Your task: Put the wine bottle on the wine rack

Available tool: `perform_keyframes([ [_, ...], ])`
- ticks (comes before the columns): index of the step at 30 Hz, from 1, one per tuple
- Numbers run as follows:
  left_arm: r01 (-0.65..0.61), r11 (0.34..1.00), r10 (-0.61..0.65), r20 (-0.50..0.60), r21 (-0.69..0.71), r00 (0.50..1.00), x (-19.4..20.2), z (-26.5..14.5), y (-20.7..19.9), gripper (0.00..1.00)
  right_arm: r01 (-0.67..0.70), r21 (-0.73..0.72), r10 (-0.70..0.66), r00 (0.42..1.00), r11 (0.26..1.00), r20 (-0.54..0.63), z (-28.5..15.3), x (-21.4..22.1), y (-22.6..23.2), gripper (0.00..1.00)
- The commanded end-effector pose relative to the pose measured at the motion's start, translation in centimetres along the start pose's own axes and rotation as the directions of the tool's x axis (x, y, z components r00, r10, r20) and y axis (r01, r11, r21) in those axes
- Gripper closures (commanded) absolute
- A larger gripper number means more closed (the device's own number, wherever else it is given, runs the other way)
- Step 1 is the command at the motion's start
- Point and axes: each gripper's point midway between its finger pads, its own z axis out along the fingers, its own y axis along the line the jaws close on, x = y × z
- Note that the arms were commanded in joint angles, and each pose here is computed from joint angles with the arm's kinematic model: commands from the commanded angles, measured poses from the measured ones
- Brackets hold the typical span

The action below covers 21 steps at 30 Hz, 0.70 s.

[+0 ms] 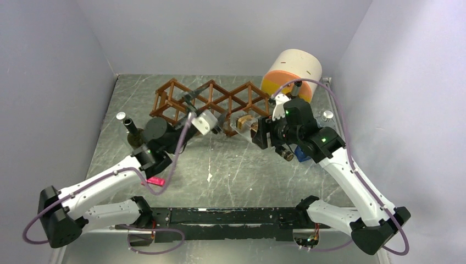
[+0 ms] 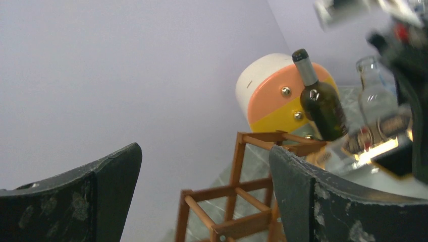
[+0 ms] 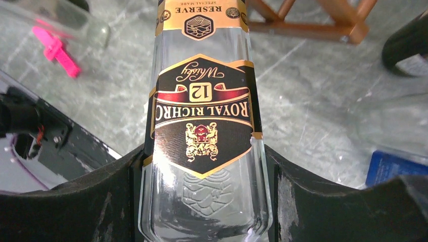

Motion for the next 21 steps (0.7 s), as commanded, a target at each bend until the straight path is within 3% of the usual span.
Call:
perform_keyframes([
  [1, 0.293, 0.944, -0.315, -0.155, -0.149, 0.936, 0.2, -0.8, 3.6, 0.0, 0.045, -0.094, -0.038, 0.996, 0.995, 0.079, 0.0, -1.3, 1.5, 1.0],
  [6, 0.461, 0.874, -0.485, -0.256, -0.152, 0.836, -0.2, -1.2, 3.2, 0.0, 0.035, -0.128, -0.029, 0.998, 0.991, 0.048, 1.4, 0.0, 1.8, 1.0],
  [12, 0.614, 0.773, -0.63, -0.301, -0.158, 0.716, -1.2, -2.3, 1.9, 0.0, -0.001, -0.11, 0.003, 1.0, 0.994, 0.027, 3.6, 0.9, 1.3, 1.0],
  [21, 0.66, 0.744, -0.629, -0.442, -0.102, 0.64, -0.2, -5.2, -1.0, 0.0, -0.07, 0.029, 0.067, 0.994, 0.997, 0.085, 6.6, -0.5, -1.1, 1.0],
])
